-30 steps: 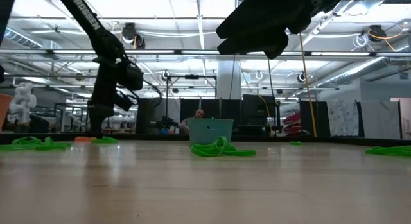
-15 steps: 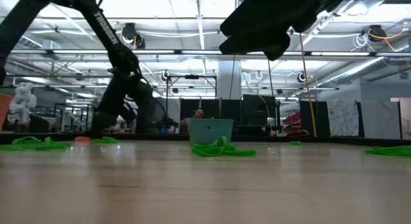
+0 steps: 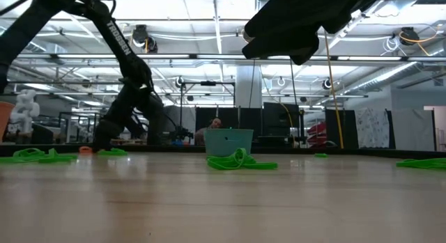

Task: Sort rubber bands into baskets
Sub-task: Put the orange rubber band into the orange bin

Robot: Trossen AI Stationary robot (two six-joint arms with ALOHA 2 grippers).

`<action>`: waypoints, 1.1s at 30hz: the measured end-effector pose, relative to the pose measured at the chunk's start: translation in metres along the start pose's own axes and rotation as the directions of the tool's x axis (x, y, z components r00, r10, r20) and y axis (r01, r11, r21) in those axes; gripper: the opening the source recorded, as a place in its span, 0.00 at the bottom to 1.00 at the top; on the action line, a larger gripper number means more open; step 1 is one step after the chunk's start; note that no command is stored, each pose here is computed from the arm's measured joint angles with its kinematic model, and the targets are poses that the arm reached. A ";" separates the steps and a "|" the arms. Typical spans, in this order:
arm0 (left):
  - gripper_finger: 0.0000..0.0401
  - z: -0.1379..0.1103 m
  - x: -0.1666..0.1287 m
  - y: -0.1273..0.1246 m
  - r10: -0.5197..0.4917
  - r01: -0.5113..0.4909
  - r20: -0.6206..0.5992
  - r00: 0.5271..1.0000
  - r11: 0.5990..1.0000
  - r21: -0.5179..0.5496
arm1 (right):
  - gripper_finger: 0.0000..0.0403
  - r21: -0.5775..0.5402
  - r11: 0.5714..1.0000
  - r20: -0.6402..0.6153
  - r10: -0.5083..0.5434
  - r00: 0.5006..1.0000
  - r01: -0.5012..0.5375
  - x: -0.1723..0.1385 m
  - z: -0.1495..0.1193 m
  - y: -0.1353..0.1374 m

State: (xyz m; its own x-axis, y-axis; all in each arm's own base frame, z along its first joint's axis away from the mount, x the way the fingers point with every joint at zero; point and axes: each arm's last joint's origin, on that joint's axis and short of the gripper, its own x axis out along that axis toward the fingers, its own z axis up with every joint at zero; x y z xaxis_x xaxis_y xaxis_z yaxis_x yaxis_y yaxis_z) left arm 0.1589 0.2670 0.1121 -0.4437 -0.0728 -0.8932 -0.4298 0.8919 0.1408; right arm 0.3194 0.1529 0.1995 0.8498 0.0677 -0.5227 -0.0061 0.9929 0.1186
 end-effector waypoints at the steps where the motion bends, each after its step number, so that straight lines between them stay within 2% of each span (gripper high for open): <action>1: 0.22 0.000 -0.001 0.000 -0.005 0.005 -0.004 1.000 1.000 0.015 | 0.46 0.000 1.000 0.000 0.000 1.000 0.000 0.000 0.000 0.000; 7: 0.03 0.001 -0.008 0.003 -0.020 0.020 -0.010 1.000 0.999 0.042 | 0.46 -0.002 1.000 0.000 -0.001 1.000 0.001 0.000 0.000 0.000; 9: 0.02 0.002 -0.011 0.005 -0.030 0.031 -0.007 1.000 0.999 0.036 | 0.46 -0.002 1.000 0.000 -0.001 1.000 0.001 0.000 0.000 0.000; 11: 0.01 0.003 -0.018 0.003 -0.083 0.083 -0.001 0.997 0.996 0.030 | 0.46 -0.002 1.000 0.001 -0.001 1.000 0.001 0.000 0.000 0.000; 14: 0.01 0.000 -0.036 -0.002 -0.171 0.170 0.065 0.983 0.985 0.022 | 0.46 -0.002 1.000 0.000 -0.001 1.000 0.001 0.000 0.000 0.000; 19: 0.01 -0.018 -0.078 -0.019 -0.230 0.220 0.216 0.949 0.973 0.067 | 0.46 -0.002 1.000 0.000 -0.001 1.000 0.001 0.000 0.000 0.000; 23: 0.00 -0.043 -0.118 -0.050 -0.284 0.252 0.323 0.903 0.958 0.139 | 0.46 -0.002 1.000 0.000 -0.001 1.000 0.001 0.000 0.000 0.000; 26: 0.00 -0.065 -0.147 -0.081 -0.283 0.212 0.412 0.866 0.955 0.209 | 0.46 -0.002 1.000 0.001 -0.001 1.000 0.001 0.000 0.000 0.000; 30: 0.00 -0.098 -0.177 -0.127 -0.353 0.199 0.511 0.784 0.922 0.331 | 0.46 0.000 1.000 0.008 0.002 1.000 -0.002 0.000 0.001 0.000; 33: 0.00 -0.122 -0.191 -0.158 -0.389 0.191 0.553 0.737 0.905 0.381 | 0.46 0.009 1.000 0.031 0.010 0.999 -0.010 0.000 0.003 0.001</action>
State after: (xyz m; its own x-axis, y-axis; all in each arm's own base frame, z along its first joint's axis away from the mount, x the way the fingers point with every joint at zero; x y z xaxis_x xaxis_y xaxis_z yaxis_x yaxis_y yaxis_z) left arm 0.2151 0.0857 0.3128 0.2751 -0.1534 -0.9491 -0.1742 0.9629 -0.2061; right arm 0.3210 0.1537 0.2022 0.8656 0.0745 -0.4952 -0.0102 0.9913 0.1313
